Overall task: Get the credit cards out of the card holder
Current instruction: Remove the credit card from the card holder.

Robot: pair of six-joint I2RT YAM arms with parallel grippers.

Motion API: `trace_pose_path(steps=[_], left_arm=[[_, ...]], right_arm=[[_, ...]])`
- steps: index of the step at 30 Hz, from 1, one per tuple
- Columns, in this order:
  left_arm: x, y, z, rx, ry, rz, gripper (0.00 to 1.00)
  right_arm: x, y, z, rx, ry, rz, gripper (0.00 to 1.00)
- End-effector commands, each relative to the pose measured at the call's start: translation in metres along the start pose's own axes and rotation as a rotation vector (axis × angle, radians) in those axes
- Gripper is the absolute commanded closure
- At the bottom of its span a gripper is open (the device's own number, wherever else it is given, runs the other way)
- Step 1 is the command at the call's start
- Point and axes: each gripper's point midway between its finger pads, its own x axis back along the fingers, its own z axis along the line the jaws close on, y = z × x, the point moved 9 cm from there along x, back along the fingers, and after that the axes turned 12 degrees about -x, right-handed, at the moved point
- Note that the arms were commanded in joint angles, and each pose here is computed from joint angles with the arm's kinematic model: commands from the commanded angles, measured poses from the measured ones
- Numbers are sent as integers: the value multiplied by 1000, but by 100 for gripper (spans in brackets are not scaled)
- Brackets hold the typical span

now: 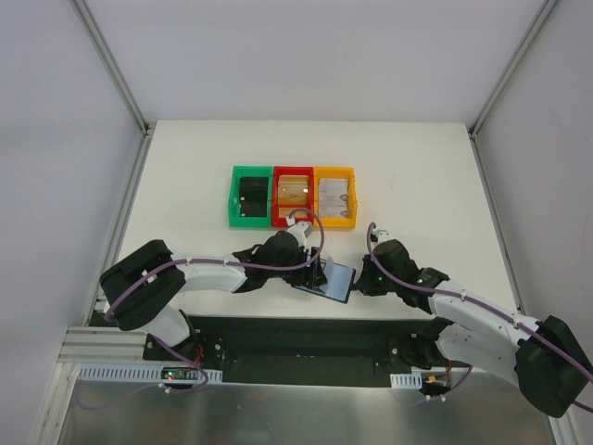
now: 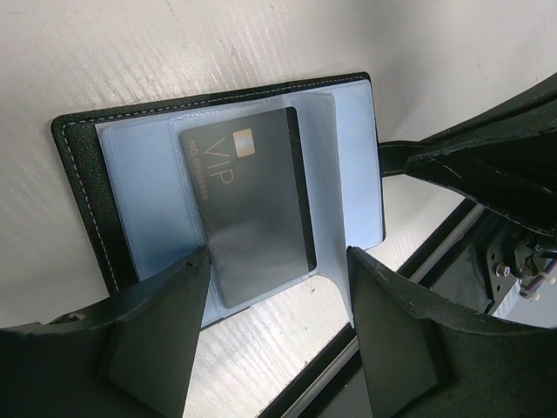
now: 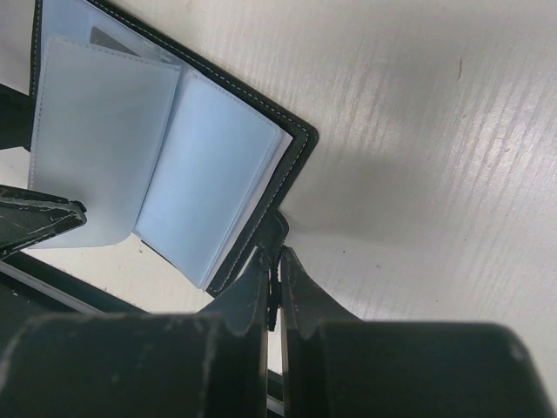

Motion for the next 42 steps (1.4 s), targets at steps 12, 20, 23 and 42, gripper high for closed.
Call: trace_pose_path(steps=[12,20,23,42], left_arm=[[-1,5,-10,-17,-38,-4,37],[-3,11,-16,-33,-74,-3,38],[-2,13,-20,-41,-91,-6,38],[-6,33,-52,-102,-226,-19,37]], right_arm=[[5,4,5,-9,27,-26,77],[4,2,2,-9,12,-15,68],[3,2,2,-13,10,-15,66],[7,2,2,-13,9,-14,58]])
